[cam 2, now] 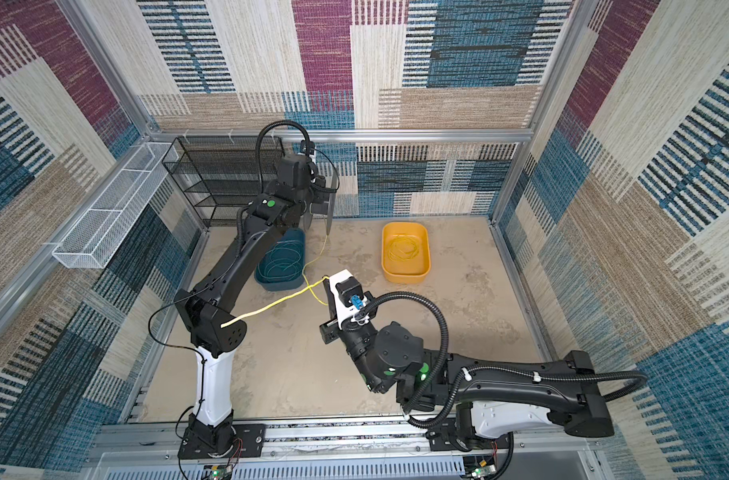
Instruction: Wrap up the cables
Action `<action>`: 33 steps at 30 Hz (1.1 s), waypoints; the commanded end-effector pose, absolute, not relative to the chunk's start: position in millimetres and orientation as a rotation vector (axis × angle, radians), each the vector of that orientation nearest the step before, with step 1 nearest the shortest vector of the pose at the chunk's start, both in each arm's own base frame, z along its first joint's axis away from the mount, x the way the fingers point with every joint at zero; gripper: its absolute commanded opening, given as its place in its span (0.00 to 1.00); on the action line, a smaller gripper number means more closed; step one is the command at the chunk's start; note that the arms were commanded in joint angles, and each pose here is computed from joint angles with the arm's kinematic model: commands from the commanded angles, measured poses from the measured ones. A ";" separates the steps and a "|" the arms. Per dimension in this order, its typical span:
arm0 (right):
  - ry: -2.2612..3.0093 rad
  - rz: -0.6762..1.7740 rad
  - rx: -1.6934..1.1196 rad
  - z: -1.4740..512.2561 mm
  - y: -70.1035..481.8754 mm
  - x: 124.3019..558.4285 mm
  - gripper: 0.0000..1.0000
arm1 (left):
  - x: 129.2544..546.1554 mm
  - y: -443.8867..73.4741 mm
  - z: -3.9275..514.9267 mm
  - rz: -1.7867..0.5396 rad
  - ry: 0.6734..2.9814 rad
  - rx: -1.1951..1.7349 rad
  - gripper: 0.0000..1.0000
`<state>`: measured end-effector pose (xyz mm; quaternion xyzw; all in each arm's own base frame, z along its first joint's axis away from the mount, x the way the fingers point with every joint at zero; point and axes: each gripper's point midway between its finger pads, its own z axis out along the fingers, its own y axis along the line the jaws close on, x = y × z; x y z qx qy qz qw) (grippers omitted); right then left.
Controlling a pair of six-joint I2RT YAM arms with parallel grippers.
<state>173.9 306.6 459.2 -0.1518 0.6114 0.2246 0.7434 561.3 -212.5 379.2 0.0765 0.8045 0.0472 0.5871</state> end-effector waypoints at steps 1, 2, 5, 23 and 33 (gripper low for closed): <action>1.226 0.506 -0.295 508.3 289.7 171.4 0.00 | 564.8 -210.2 384.8 0.142 1.828 0.170 0.00; 1.216 0.518 -0.268 519.0 281.5 176.9 0.00 | 563.2 -211.1 376.6 0.136 1.842 0.180 0.00; 1.181 0.509 -0.179 549.2 253.4 198.7 0.00 | 552.1 -211.2 351.5 0.117 1.873 0.211 0.00; 1.029 0.396 -0.020 685.9 176.9 320.4 0.00 | 378.4 -206.2 209.3 0.054 2.089 0.324 0.00; 1.154 0.364 0.049 641.9 146.0 430.8 0.00 | 279.6 -190.4 228.8 -0.033 2.070 0.542 0.00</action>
